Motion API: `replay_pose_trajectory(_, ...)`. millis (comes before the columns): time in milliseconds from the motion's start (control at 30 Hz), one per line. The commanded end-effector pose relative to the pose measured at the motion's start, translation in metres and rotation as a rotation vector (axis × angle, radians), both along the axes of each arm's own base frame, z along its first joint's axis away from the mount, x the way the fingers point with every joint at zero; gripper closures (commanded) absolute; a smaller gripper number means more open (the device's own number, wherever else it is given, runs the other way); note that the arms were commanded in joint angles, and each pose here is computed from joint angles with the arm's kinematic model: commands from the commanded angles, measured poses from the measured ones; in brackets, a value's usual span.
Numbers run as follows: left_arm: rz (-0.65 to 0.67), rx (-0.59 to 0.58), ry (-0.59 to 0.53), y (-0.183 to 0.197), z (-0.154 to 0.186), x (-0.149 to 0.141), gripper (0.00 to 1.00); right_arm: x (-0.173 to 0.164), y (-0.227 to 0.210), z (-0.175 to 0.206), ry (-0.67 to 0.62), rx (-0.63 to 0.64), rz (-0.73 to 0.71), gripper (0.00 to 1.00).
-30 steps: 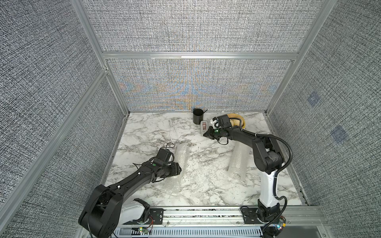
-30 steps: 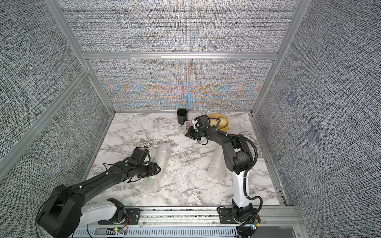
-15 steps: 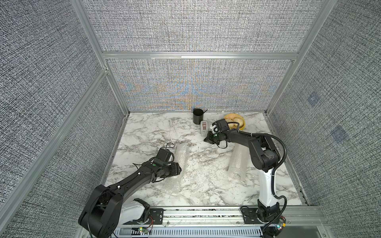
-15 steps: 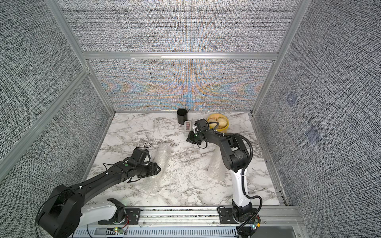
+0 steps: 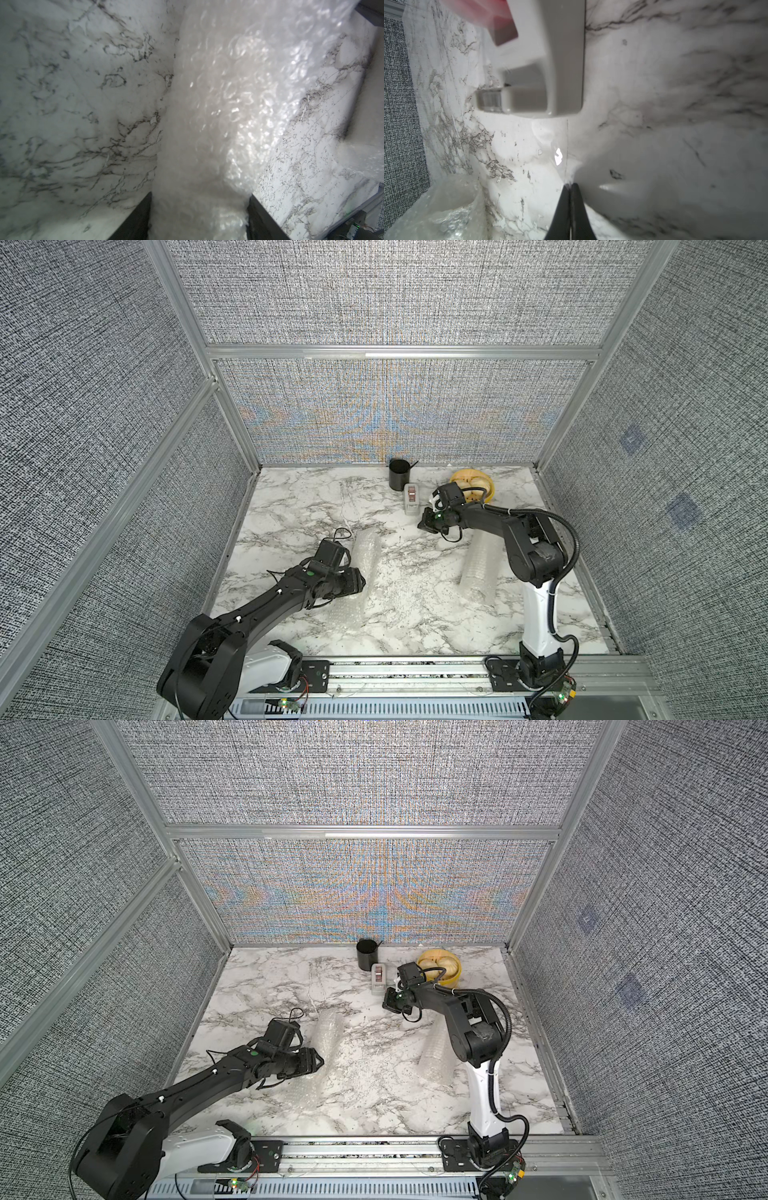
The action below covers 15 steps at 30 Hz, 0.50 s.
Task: Wrap vases in bubble wrap
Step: Tear off the tape using the Tape Cutter.
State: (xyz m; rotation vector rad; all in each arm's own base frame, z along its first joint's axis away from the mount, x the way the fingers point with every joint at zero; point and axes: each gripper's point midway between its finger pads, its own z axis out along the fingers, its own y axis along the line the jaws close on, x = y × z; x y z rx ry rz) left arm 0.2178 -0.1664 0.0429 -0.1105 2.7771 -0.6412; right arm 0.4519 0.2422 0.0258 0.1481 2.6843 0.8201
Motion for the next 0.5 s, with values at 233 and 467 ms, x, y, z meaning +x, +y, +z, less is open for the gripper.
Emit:
replay_pose_trajectory(233,0.016,0.096,0.056,0.019,-0.016,-0.013,0.35,-0.043,0.041,0.092,-0.119,0.120,0.227,1.00)
replay_pose_trajectory(467,0.012,0.090,0.054,0.020,-0.016,-0.016,0.35,-0.115,0.088,0.113,-0.046,0.243,0.433,1.00)
